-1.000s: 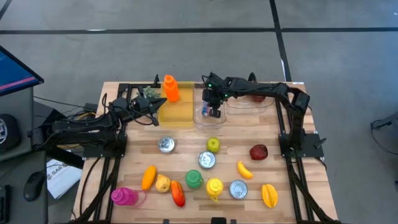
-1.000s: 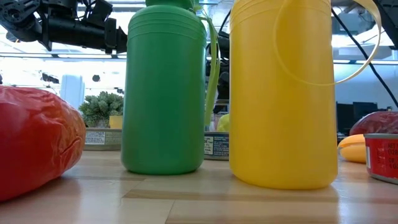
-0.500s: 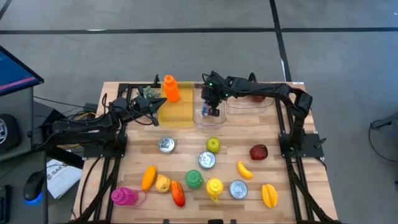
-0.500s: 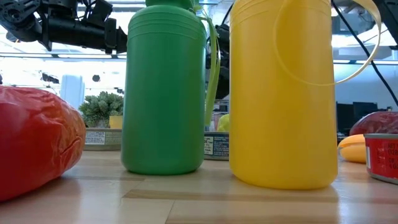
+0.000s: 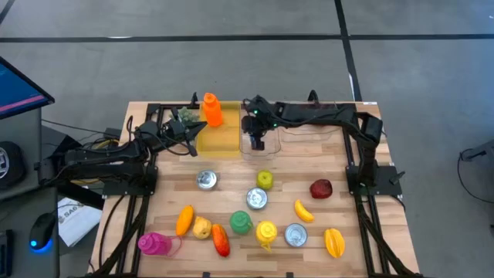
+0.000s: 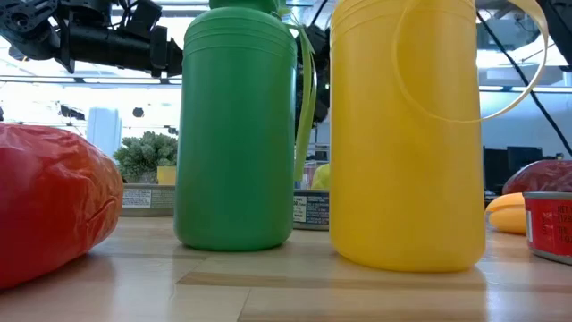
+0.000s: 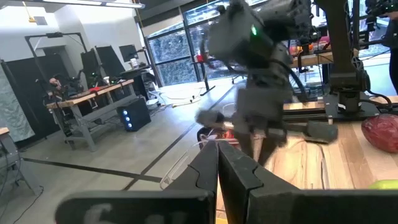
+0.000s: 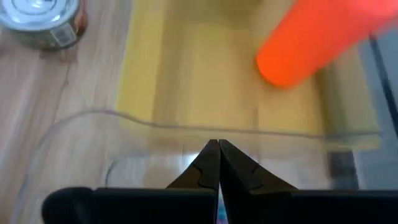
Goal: Pick & Place Food Item
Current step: Put the blue tuna can into the left transparent bin
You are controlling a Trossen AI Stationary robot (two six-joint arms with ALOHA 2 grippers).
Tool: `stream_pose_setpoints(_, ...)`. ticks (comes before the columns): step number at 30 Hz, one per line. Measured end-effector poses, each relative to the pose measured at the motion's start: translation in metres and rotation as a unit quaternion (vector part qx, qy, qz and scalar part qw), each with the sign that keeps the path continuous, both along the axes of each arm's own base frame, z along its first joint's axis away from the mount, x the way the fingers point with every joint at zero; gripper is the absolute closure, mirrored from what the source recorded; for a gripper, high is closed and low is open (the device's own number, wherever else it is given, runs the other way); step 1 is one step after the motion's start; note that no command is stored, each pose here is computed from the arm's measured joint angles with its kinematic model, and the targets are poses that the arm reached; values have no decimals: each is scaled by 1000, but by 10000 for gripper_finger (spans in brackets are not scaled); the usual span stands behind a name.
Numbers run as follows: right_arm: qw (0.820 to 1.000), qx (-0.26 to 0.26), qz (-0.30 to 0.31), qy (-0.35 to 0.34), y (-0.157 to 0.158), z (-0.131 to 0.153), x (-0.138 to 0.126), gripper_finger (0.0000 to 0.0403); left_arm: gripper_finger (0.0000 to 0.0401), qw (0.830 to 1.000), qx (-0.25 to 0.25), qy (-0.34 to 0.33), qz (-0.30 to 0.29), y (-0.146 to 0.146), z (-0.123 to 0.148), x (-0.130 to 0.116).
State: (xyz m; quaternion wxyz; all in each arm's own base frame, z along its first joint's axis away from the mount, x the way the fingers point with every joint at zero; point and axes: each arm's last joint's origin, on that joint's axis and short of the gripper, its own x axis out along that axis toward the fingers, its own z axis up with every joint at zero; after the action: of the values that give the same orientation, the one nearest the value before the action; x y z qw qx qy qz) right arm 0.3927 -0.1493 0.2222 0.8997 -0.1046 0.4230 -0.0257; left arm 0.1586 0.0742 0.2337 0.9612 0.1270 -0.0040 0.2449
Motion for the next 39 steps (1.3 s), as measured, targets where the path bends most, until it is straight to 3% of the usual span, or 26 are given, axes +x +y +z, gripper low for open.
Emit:
stream_pose_setpoints(24,997,40,-45,54,-25,-9,-8,403,400,1000,2,-3,-4,0,1,0)
stream_pose_setpoints(28,996,68,-35,54,-29,-25,-3,403,400,1000,2,-3,-4,0,1,0)
stream_pose_setpoints(33,991,77,-32,106,-28,-54,1,403,400,1000,2,-3,-4,0,1,0)
stream_pose_setpoints(39,994,62,-25,84,-31,-33,6,403,400,1000,2,-3,0,0,1,0)
